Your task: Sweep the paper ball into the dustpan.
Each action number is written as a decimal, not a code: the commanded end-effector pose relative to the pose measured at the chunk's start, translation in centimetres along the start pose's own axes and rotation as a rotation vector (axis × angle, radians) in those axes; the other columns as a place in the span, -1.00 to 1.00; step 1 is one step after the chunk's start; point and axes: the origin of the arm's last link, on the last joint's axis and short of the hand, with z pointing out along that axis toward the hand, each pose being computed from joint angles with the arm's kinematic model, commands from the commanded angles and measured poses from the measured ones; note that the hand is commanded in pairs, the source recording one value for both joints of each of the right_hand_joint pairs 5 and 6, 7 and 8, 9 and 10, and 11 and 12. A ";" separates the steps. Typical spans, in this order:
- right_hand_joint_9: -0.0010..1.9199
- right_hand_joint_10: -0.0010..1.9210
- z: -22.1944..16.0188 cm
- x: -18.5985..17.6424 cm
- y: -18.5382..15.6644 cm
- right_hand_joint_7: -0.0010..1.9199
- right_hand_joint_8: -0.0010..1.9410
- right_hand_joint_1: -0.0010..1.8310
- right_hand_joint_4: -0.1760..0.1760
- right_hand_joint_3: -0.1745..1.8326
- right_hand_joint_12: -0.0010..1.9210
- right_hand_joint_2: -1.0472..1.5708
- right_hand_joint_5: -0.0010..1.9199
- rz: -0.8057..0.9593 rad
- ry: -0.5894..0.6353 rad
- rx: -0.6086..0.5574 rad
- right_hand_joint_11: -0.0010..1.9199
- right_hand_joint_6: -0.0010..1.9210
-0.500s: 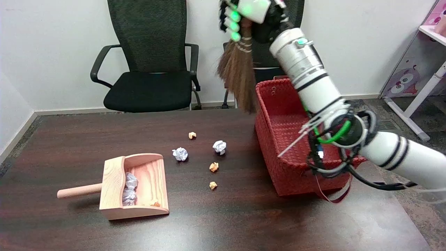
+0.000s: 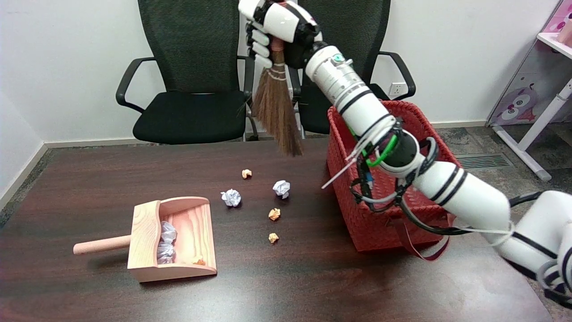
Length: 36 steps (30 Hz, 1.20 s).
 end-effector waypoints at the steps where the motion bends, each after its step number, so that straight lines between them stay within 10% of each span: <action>1: 1.00 1.00 1.4 -3.4 5.7 1.00 0.98 -0.05 0.15 0.48 1.00 0.49 1.00 0.231 -0.164 -0.236 1.00 1.00; 5: 1.00 1.00 0.6 -2.9 6.4 1.00 0.98 -0.07 0.17 0.47 1.00 0.51 1.00 0.260 -0.120 -0.237 1.00 1.00; 7: 1.00 1.00 0.3 -2.8 6.7 1.00 0.98 -0.06 1.00 0.46 1.00 0.51 1.00 0.244 -0.116 -0.245 1.00 1.00; 30: 1.00 1.00 -2.6 -0.4 6.8 1.00 0.98 -0.13 1.00 0.42 1.00 0.63 1.00 -0.583 0.115 -0.037 1.00 1.00; 32: 1.00 1.00 -2.5 -1.0 7.3 1.00 0.98 -0.15 0.23 0.43 1.00 0.63 1.00 -0.624 0.132 -0.042 1.00 1.00; 36: 1.00 1.00 -2.7 -2.9 9.4 1.00 0.98 -0.16 0.22 0.46 1.00 0.62 1.00 -0.650 0.182 -0.067 1.00 1.00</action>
